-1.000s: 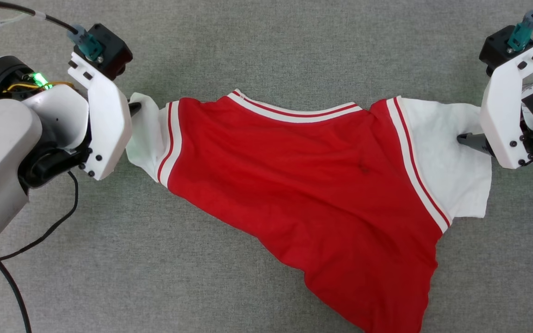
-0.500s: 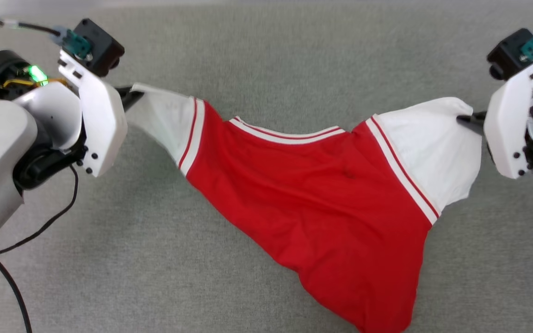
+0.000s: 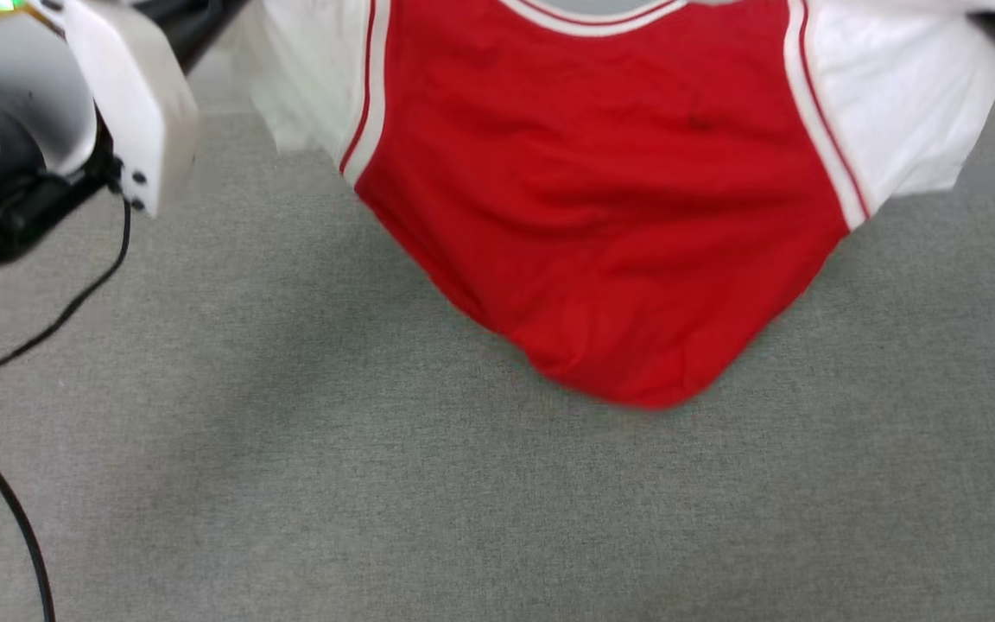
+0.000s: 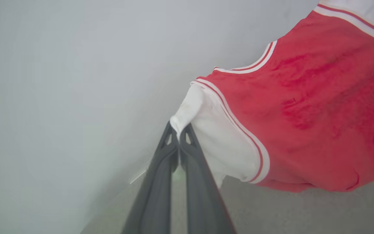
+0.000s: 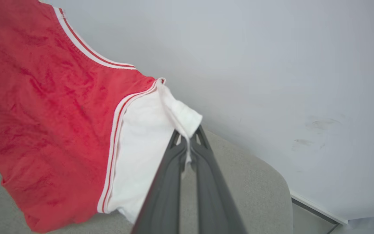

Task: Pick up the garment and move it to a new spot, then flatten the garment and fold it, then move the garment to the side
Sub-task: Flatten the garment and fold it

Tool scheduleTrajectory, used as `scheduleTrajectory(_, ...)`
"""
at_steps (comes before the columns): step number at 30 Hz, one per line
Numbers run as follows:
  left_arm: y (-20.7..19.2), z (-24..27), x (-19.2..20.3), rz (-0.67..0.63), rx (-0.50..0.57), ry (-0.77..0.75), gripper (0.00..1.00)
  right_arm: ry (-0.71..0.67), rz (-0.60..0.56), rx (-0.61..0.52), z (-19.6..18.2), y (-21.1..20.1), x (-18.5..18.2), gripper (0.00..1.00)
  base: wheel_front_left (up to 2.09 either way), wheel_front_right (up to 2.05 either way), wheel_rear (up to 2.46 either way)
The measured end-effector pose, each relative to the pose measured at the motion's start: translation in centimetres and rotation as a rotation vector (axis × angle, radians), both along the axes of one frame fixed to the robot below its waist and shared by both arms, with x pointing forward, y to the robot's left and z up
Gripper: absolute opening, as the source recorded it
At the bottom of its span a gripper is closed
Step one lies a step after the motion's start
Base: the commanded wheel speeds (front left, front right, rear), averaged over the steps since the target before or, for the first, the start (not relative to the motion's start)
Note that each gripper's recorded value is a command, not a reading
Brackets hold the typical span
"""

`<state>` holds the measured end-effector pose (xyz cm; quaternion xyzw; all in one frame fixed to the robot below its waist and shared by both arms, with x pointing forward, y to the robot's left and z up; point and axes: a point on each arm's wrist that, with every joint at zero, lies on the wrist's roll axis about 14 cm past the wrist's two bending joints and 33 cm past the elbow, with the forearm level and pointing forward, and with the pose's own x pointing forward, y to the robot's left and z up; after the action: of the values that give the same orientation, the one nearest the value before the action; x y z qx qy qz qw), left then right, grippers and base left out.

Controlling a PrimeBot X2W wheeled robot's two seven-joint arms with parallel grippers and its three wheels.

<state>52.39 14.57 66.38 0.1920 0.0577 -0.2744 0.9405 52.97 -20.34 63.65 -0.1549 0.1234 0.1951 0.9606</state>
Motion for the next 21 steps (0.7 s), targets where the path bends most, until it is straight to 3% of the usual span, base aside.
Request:
scheduleTrajectory(14,-2.1,8.8,8.2,0.037,-0.106,-0.257,0.0,-0.335,-0.065,-0.093,10.5,0.9,8.2,0.0,0.0,0.0,0.0)
scheduleTrajectory(21,-1.7,10.4,12.4,0.074,-0.152,-0.332,0.0,-0.448,-0.107,-0.13,12.7,1.0,12.7,0.0,0.0,0.0,0.0)
